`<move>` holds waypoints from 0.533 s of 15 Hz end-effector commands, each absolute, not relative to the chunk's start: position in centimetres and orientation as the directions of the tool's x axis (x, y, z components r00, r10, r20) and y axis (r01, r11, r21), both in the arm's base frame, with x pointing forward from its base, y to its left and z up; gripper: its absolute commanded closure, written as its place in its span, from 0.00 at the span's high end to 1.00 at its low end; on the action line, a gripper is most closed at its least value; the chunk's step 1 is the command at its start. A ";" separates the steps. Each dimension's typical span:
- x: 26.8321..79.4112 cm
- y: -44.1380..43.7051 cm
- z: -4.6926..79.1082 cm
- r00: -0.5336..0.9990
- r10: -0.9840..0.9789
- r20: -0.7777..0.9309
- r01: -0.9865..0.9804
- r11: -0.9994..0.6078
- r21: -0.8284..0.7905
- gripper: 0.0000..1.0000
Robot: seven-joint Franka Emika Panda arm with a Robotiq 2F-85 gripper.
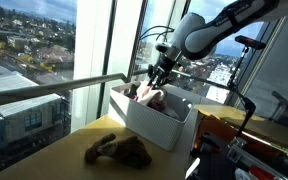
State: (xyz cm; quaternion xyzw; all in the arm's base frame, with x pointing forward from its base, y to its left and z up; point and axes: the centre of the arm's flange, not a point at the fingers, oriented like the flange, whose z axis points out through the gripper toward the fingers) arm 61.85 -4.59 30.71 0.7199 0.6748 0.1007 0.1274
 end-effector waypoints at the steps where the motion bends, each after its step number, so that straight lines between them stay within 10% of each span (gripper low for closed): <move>1: 60.6 -0.5 37.0 0.018 1.000 -0.005 0.917 -0.015 0.398 0.61; 8: 58.0 16.5 35.9 -0.184 0.983 -0.009 0.899 0.172 0.402 1.00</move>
